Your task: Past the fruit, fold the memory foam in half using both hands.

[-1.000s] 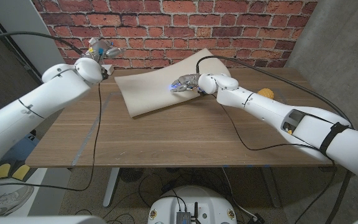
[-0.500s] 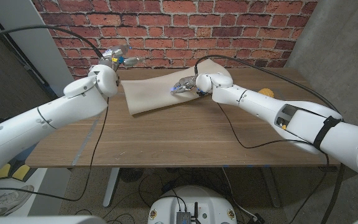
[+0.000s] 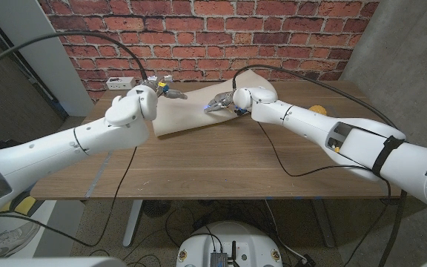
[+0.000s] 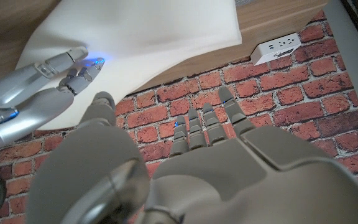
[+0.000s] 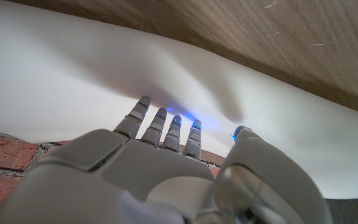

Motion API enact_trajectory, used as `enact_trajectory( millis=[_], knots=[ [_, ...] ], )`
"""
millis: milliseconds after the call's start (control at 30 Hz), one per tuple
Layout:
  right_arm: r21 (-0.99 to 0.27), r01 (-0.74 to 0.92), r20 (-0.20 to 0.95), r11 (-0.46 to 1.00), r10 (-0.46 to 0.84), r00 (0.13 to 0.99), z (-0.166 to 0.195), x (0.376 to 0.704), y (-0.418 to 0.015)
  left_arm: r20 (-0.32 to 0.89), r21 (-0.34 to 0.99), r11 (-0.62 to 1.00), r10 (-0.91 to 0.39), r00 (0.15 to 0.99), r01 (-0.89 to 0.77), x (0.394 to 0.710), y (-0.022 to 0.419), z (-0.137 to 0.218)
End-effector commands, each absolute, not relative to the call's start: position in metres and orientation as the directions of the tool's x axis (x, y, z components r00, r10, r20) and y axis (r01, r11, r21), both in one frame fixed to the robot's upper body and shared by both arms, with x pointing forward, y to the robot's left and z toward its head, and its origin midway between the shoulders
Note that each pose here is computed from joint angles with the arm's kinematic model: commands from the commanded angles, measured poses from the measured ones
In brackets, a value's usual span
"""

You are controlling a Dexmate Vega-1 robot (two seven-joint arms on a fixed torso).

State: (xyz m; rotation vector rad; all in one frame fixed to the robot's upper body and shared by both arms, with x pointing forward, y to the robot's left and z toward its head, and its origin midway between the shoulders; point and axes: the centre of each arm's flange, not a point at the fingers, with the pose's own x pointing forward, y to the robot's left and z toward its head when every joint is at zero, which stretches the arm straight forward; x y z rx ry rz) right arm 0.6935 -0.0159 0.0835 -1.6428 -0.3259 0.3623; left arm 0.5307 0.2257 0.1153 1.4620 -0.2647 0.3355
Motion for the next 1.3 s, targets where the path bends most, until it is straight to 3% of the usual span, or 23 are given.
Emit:
enact_trajectory(
  millis=[33, 300, 1300],
  knots=[
    [-0.996, -0.009, -0.045, -0.087, 0.419, 0.907, 0.084, 0.695, -0.016, 0.294, 0.956, -0.039, 0.092, 0.951, -0.292, 0.547, 0.208, 0.094],
    [-0.996, -0.013, -0.047, -0.083, 0.422, 0.905, 0.084, 0.698, -0.018, 0.279, 0.959, -0.091, 0.117, 0.953, -0.269, 0.558, 0.204, 0.085],
    [-0.998, -0.010, -0.035, -0.058, 0.438, 0.898, 0.088, 0.707, -0.021, 0.037, 0.942, -0.333, 0.198, 0.980, 0.031, 0.602, 0.176, 0.049]
  ],
)
